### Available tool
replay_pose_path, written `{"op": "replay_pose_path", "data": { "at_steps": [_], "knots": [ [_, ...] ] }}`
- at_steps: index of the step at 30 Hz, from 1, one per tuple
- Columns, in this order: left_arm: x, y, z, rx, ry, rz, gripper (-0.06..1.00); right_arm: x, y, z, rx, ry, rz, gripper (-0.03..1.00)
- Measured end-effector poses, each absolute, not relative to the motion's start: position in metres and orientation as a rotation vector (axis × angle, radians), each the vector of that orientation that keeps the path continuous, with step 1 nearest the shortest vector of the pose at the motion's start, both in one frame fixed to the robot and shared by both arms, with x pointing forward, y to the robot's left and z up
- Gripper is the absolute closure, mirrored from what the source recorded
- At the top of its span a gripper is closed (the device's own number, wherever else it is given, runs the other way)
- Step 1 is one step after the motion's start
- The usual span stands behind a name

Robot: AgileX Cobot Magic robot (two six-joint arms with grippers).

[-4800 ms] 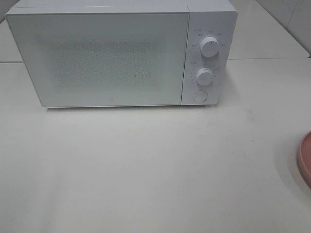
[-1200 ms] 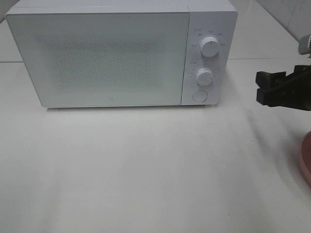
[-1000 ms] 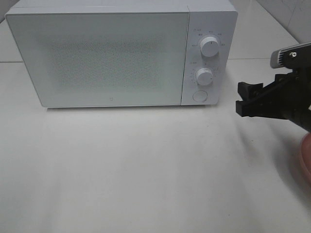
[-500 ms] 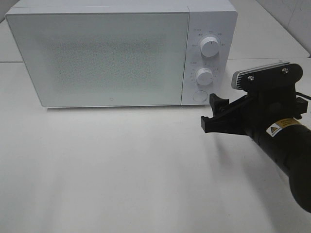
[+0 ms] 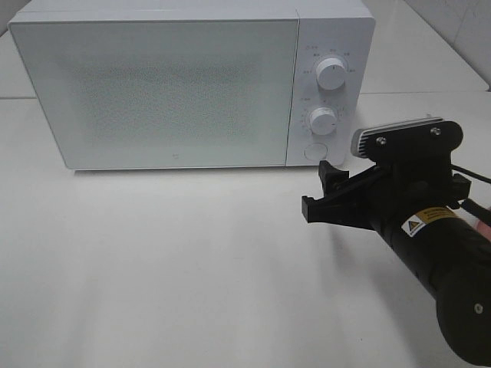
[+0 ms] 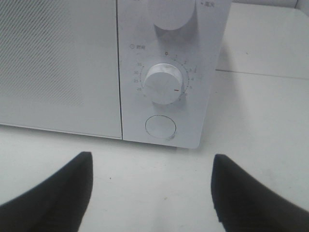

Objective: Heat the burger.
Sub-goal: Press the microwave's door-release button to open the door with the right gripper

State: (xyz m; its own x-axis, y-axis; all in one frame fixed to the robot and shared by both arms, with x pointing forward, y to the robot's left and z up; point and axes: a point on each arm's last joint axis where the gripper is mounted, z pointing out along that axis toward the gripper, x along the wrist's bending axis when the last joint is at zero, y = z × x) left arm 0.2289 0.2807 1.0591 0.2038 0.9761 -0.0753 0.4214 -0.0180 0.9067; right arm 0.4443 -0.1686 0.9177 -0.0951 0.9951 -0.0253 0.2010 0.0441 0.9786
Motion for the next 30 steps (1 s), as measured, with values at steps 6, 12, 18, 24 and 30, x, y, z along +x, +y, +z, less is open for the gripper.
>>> {"op": "replay_pose_path", "data": {
  "at_steps": [6,12,18,24,30],
  "knots": [
    [0.2289,0.2807,1.0591,1.59,1.357,0.785,-0.04,0.4443,-0.1715,0.9178,1.603,1.207,1.357,0.45],
    [0.2289,0.2807,1.0591,1.59,1.357,0.785,-0.04,0.4443,-0.1715,0.9177,1.9,0.933,1.583,0.65],
    [0.2289,0.2807,1.0591,1.59,1.357,0.785,-0.04,0.4438,-0.171,0.9154,2.19,0.617,1.76,0.86],
    [0.2289,0.2807,1.0591,1.59,1.357,0.785,-0.04,0.4429,-0.1703,0.9121,2.338,0.466,1.8,0.94],
    [0.2289,0.2807,1.0591,1.59,1.357,0.785,-0.04,0.4427,-0.1702,0.9114,2.434,0.312,1.85,0.94]
  ]
}}
